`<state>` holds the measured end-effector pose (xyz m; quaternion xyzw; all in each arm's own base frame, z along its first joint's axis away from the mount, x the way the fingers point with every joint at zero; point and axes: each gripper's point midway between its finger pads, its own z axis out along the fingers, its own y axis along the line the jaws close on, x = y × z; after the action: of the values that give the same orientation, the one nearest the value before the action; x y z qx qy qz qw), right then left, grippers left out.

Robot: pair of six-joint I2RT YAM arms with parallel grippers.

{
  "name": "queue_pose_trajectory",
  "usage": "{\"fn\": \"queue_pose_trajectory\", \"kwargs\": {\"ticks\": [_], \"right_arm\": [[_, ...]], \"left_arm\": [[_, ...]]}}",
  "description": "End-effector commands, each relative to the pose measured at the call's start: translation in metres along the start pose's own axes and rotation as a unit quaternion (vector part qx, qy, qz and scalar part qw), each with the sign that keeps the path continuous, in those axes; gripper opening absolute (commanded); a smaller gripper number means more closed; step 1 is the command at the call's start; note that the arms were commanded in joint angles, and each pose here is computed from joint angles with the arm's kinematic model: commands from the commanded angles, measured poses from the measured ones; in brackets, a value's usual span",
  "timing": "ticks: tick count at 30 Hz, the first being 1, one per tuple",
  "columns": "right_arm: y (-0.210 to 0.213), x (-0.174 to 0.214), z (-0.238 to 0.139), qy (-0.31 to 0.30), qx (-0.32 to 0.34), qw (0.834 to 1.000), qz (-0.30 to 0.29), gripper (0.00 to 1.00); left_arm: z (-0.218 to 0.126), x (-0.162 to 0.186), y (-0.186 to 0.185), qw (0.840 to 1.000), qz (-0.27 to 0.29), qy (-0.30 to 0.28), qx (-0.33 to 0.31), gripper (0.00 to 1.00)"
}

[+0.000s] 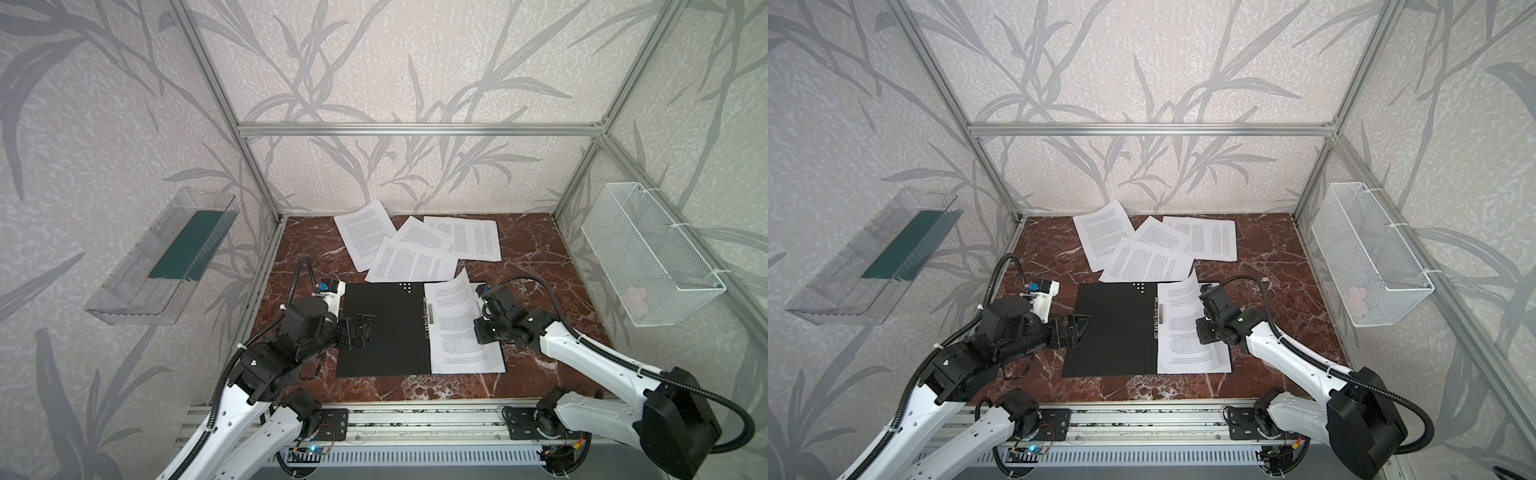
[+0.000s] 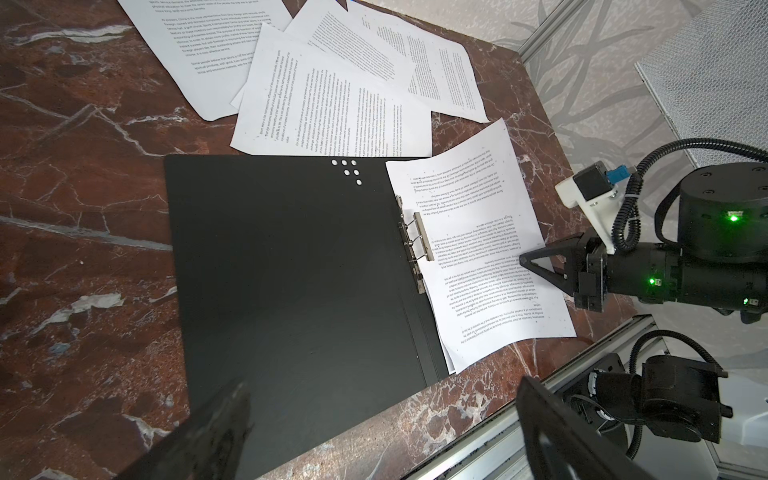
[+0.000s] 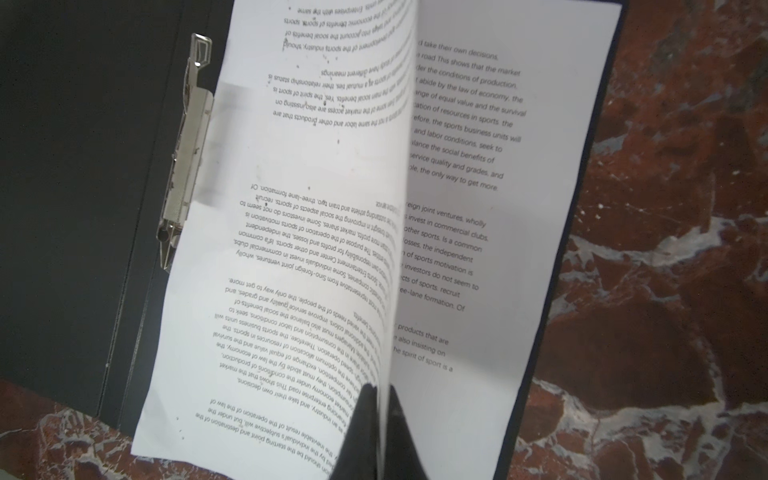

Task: Put the files into the folder

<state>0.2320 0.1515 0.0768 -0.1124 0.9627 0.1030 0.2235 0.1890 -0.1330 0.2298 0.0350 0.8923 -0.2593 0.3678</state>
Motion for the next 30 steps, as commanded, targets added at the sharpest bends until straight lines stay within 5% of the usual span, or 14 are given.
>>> {"fn": "queue_pose_trajectory", "kwargs": {"ticks": [1,10,30], "right_arm": [[0.0,0.003,0.002,0.003,0.0,1.0,0.001,0.16],[-0.001,0.002,0.0,-0.003,0.003,1.0,0.002,0.37],[-0.012,-0.016,0.01,-0.015,0.048,0.999,-0.005,0.36]], "left_arm": [[0.002,0.006,0.007,1.0,0.003,0.009,-0.015,0.99],[0.003,0.006,0.007,1.0,0.003,0.01,-0.014,0.99],[0.013,0.011,0.009,0.999,0.0,0.031,-0.023,0.99]]}}
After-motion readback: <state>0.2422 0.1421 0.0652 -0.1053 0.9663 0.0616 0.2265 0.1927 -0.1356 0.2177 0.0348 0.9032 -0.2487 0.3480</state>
